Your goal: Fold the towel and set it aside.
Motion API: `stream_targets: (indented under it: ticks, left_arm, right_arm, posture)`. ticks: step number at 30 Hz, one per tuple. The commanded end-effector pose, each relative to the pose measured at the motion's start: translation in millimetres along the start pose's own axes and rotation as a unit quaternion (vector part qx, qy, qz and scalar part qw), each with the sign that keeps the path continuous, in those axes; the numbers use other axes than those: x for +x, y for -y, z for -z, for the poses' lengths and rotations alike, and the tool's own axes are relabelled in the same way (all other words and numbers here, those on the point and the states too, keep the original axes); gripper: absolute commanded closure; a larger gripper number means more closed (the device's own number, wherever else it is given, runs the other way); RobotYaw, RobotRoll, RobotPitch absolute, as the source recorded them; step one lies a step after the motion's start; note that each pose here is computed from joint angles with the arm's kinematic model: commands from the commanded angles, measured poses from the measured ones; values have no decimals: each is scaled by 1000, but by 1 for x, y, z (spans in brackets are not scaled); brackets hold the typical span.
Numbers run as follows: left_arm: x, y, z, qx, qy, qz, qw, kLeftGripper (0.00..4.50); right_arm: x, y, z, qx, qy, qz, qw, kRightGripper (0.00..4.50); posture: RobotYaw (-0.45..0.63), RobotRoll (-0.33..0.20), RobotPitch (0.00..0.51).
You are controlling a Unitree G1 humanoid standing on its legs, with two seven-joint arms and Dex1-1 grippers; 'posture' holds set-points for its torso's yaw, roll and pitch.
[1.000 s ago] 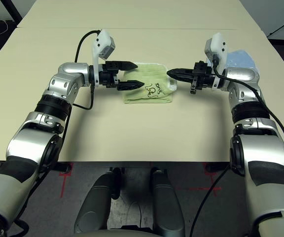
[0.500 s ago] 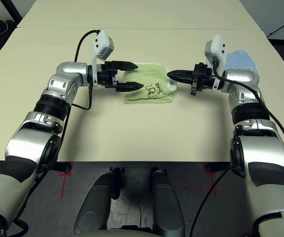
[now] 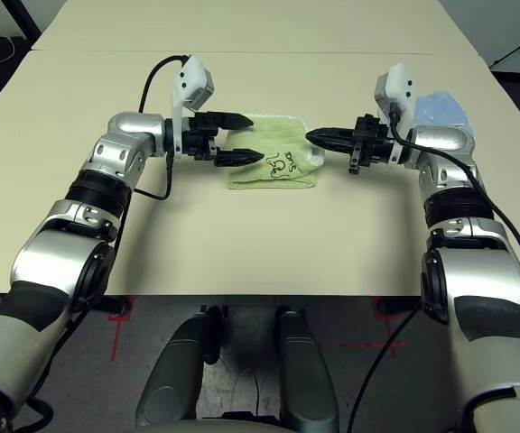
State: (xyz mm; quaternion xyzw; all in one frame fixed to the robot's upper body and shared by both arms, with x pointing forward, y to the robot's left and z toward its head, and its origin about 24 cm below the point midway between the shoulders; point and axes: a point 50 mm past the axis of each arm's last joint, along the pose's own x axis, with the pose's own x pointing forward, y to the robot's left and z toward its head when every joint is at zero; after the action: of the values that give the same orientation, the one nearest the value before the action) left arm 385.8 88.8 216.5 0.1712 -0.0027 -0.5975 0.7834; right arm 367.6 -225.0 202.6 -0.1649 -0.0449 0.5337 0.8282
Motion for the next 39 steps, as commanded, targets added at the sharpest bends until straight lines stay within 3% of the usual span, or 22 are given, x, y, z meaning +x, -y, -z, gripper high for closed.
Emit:
stream_targets:
  ticks: [1,9,11,18,25,32,39]
  left_arm:
    - [-1,-1,-3,15,7,-9,1000,799]
    - [-3,0,-1,30,11,-8,999,3905]
    - [-2,0,-1,37,12,-7,999,4445]
    - [4,3,4,54,-3,6,998,4445]
    - [16,9,22,29,-40,19,999,4445]
    - [26,9,33,13,-78,-4,997,4445]
    - [29,6,36,7,-100,-25,995,4445]
  right_arm:
    - [-3,-1,1,-3,1,-1,1000,4500]
    - [-3,-1,0,-4,1,-1,1000,4500]
    - [-3,-1,0,-4,1,-1,1000,4500]
    - [3,0,-2,-4,4,-3,1000,4500]
    - [14,-2,2,-11,-17,-7,1000,4500]
    - [29,-5,16,-18,-85,2,996,4500]
    - [32,-14,46,0,-180,-3,984,4500]
  posture:
    - [88,0,195]
    - [88,0,191]
    - [88,0,191]
    - [90,0,194]
    - [95,0,200]
    - [93,0,203]
    - [93,0,207]
